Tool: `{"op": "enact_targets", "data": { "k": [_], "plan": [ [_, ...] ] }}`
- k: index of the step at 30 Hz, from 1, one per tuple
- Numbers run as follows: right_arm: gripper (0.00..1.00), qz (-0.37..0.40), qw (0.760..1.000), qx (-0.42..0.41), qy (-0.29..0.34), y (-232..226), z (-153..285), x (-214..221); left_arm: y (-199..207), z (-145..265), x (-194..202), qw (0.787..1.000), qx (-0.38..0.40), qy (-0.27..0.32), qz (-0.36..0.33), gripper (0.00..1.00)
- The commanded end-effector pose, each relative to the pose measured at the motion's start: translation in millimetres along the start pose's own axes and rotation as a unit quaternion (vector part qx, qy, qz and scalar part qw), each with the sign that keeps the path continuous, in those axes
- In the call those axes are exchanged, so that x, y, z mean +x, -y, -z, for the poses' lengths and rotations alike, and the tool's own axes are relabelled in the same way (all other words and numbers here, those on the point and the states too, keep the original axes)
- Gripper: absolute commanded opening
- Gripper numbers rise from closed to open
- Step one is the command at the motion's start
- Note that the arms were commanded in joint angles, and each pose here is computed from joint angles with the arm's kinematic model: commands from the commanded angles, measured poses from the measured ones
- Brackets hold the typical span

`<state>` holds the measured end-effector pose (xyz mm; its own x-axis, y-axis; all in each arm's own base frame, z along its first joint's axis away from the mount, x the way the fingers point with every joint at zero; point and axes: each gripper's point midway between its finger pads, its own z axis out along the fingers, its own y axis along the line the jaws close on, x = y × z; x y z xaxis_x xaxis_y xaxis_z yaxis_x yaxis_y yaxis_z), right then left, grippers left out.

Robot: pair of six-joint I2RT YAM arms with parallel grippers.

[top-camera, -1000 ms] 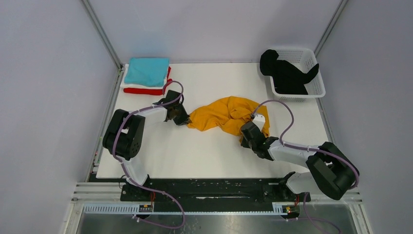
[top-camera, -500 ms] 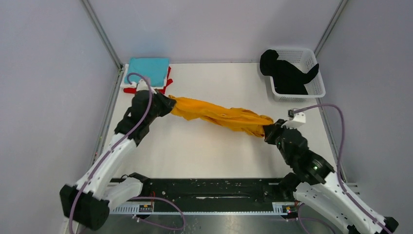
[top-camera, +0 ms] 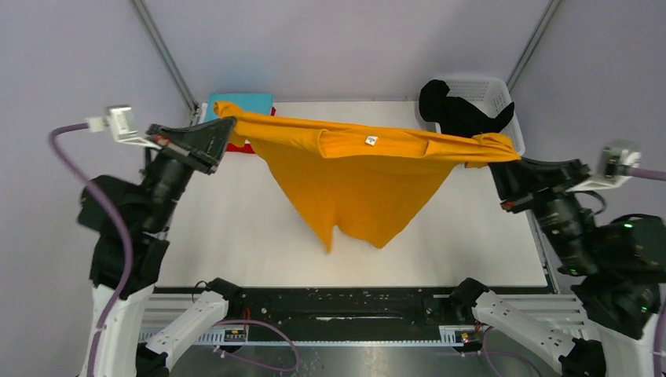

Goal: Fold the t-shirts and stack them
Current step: Flatten out the tshirt

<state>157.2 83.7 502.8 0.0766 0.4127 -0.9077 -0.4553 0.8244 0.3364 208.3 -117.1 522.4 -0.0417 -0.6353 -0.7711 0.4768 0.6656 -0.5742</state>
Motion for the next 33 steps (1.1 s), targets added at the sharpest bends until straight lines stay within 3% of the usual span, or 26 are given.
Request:
{"op": "enact_targets", "data": {
  "k": [1,5,8,12,17,20,23,27,30,32,33],
  "plan": [
    [0.00,0.016,0.986,-0.158,0.050,-63.4,23.7,-70.9,70.3,36.0,-62.3,0.991,0.110,0.062,-0.044,0.00],
    [0.00,0.011,0.966,-0.253,0.053,-100.2,47.8,-101.6,112.1,68.7,-91.8,0.978,0.177,0.088,-0.059,0.00],
    [0.00,0.010,0.962,-0.267,0.060,-106.0,56.2,-114.4,122.9,86.0,-104.8,0.973,0.191,0.109,-0.064,0.00],
    [0.00,0.007,0.967,-0.248,0.065,-100.7,51.6,-118.3,118.8,88.4,-110.0,0.975,0.177,0.123,-0.061,0.00],
    [0.00,0.007,0.984,-0.175,0.041,-80.5,14.4,-93.0,85.7,46.7,-89.9,0.988,0.114,0.093,-0.047,0.00],
    [0.00,0.016,0.998,-0.064,0.004,-44.7,-24.1,-55.9,36.7,2.3,-60.0,0.997,0.024,0.057,-0.040,0.00],
    [0.00,0.049,0.995,0.073,-0.052,3.5,-61.3,2.0,-47.9,-43.4,-12.4,0.991,-0.125,0.021,-0.041,0.00],
    [0.00,0.112,0.953,0.259,-0.112,74.4,-104.9,84.4,-174.8,-84.1,78.9,0.943,-0.320,-0.068,-0.051,0.03],
    [0.00,0.067,0.939,0.260,-0.217,104.2,-143.5,180.2,-255.1,-101.5,159.5,0.902,-0.400,-0.158,-0.037,0.04],
    [0.00,0.045,0.925,0.250,-0.282,118.4,-165.1,250.8,-295.1,-102.2,201.4,0.874,-0.439,-0.207,-0.030,0.12],
    [0.02,0.041,0.924,0.241,-0.294,121.0,-180.0,274.7,-313.2,-102.5,217.3,0.862,-0.455,-0.222,-0.031,0.27]
  ]
}}
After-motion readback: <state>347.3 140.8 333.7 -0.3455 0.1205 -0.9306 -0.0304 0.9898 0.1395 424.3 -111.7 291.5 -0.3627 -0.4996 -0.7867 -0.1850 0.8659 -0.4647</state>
